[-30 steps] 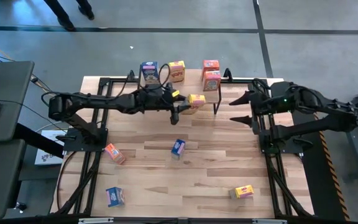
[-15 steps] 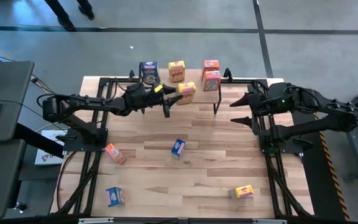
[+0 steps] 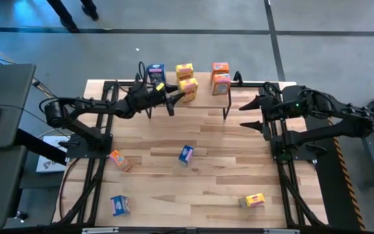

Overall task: Stack cereal on shelf
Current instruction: Put the top yellow cereal box and aligned with the other yellow cereal box on the shelf

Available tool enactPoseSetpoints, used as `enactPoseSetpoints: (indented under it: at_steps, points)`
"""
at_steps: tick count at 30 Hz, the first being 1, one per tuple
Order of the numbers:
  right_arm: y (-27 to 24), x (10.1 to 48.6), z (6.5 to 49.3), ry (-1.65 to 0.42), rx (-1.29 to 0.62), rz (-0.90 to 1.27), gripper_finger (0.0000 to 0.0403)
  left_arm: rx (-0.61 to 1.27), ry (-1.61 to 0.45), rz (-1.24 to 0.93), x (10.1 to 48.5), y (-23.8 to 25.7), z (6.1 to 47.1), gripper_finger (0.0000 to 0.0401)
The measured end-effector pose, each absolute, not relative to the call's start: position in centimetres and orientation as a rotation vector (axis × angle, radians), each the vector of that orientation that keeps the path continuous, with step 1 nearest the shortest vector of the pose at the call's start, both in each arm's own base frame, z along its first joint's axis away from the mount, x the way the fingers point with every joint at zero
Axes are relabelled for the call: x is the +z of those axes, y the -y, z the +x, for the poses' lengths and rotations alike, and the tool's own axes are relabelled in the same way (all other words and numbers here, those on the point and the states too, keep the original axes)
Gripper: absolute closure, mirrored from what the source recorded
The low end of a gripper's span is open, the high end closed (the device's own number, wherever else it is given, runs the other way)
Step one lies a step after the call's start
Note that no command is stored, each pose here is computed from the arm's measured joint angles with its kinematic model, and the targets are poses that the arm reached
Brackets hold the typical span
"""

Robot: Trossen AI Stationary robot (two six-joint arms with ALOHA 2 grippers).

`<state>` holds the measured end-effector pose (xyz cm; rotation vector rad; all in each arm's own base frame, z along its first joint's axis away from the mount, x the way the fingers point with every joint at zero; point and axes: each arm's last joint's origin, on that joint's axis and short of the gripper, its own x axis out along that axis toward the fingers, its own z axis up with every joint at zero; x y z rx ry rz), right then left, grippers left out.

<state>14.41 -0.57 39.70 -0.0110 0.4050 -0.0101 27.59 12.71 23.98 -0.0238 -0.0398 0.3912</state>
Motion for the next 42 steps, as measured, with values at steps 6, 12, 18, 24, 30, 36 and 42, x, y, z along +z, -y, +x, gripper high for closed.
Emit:
enactPoseSetpoints:
  at_steps: [6, 12, 18, 24, 30, 36, 42]
  points:
    - [0.6, 39.5, 14.8, -0.418, -0.010, -0.011, 0.0128, 0.408, 0.038, -0.030, 24.0, -14.1, 26.9, 0.0238]
    - [0.6, 39.4, 15.5, -0.426, -0.009, -0.018, 0.0128, 0.389, 0.039, -0.057, 23.9, -15.3, 26.2, 0.0238]
    - [0.9, 39.2, 16.2, -0.432, -0.088, -0.035, 0.0128, 0.380, 0.039, -0.057, 23.9, -15.5, 26.1, 0.0238]
    - [1.0, 39.2, 16.9, -0.424, -0.100, -0.038, 0.0128, 0.360, 0.038, -0.057, 23.9, -15.2, 26.3, 0.0238]
    - [1.0, 39.1, 17.0, -0.431, -0.100, -0.038, 0.0128, 0.390, 0.017, -0.059, 23.3, -15.1, 26.7, 0.0238]
    - [1.0, 39.1, 17.0, -0.432, -0.100, -0.038, 0.0128, 0.394, 0.006, -0.061, 22.9, -15.2, 26.9, 0.0238]
    - [1.0, 39.1, 17.0, -0.432, -0.100, -0.038, 0.0128, 0.409, 0.006, -0.048, 22.9, -15.3, 26.8, 0.0238]
